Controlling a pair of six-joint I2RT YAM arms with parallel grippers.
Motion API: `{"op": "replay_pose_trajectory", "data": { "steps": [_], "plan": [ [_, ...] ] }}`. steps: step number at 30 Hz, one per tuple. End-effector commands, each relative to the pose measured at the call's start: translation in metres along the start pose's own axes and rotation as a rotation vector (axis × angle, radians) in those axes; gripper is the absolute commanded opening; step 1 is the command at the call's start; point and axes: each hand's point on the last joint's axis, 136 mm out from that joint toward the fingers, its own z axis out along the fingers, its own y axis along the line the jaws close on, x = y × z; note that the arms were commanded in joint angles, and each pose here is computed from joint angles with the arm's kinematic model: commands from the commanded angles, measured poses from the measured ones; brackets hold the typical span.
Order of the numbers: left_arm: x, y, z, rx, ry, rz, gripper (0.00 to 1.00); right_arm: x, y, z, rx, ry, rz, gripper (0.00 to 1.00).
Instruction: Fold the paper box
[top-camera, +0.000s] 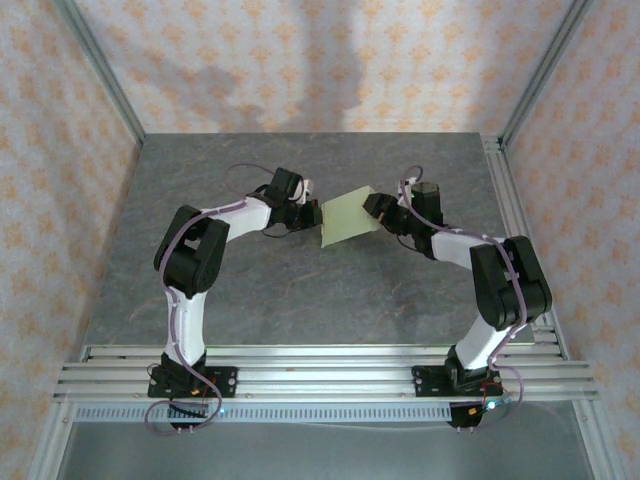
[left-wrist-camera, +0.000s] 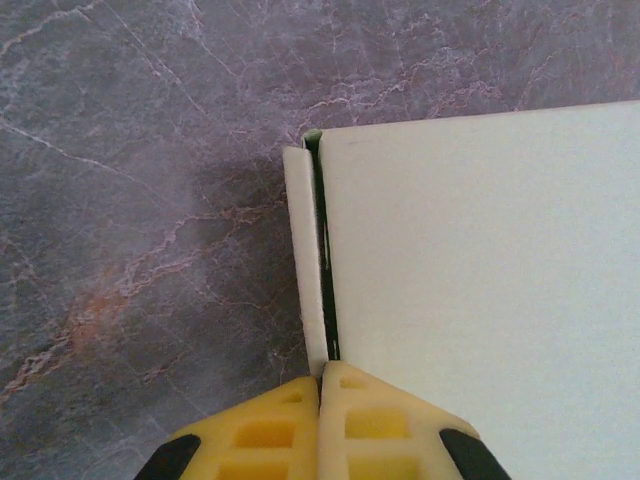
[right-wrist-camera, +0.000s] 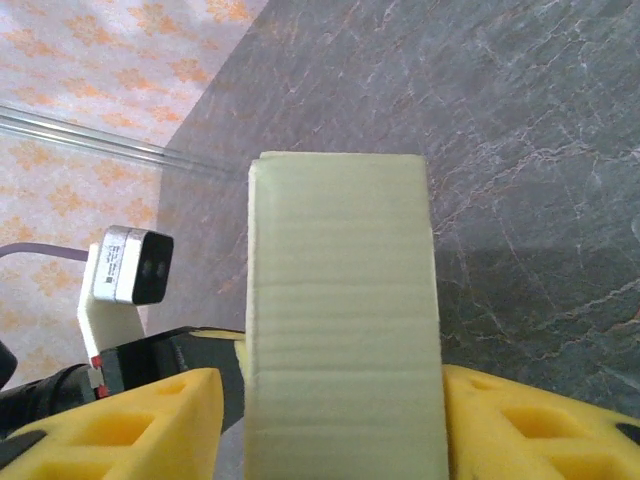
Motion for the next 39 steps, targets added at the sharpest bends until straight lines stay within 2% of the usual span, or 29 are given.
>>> {"op": "replay_pose_trajectory", "data": {
  "steps": [1, 3, 10, 11, 13, 14, 17, 19, 25, 27, 33, 39],
  "plan": [
    [0.01, 0.012, 0.003, -0.03, 0.031, -0.01, 0.07, 0.0, 0.002, 0.001, -0.027, 0.004, -0.002, 0.52],
    [0.008, 0.009, 0.0, -0.02, 0.021, -0.002, 0.12, -0.002, 0.002, 0.001, -0.026, 0.0, 0.004, 0.48],
    [-0.009, -0.005, -0.024, 0.003, -0.107, 0.085, 0.53, -0.009, 0.005, -0.008, 0.008, -0.029, 0.007, 0.43],
    [-0.012, -0.009, -0.028, 0.01, -0.128, 0.106, 0.54, -0.01, 0.005, -0.009, 0.015, -0.034, 0.01, 0.43],
    [-0.021, -0.022, -0.044, 0.049, -0.207, 0.16, 0.9, -0.015, 0.007, -0.015, 0.016, -0.057, 0.021, 0.42],
    [-0.023, -0.027, -0.051, 0.063, -0.237, 0.184, 0.98, -0.018, 0.008, -0.017, 0.016, -0.067, 0.027, 0.42],
    [-0.03, -0.039, -0.077, 0.045, -0.359, 0.29, 1.0, -0.028, 0.013, -0.028, 0.009, -0.106, 0.046, 0.42],
    [-0.034, -0.045, -0.099, -0.033, -0.466, 0.374, 1.0, -0.034, 0.017, -0.035, 0.005, -0.127, 0.059, 0.42],
    [-0.03, -0.082, -0.145, -0.158, -0.776, 0.785, 1.0, -0.049, 0.034, -0.056, -0.008, -0.165, 0.077, 0.42],
    [-0.027, -0.091, -0.153, -0.182, -0.844, 0.923, 1.0, -0.052, 0.042, -0.063, -0.015, -0.176, 0.074, 0.42],
    [-0.009, -0.111, -0.146, -0.288, -0.901, 1.363, 1.0, -0.061, 0.068, -0.086, -0.081, -0.195, 0.132, 0.41],
    [0.009, -0.126, -0.131, -0.256, -0.915, 1.621, 1.0, -0.068, 0.08, -0.108, -0.171, -0.178, 0.25, 0.39]
  ]
}}
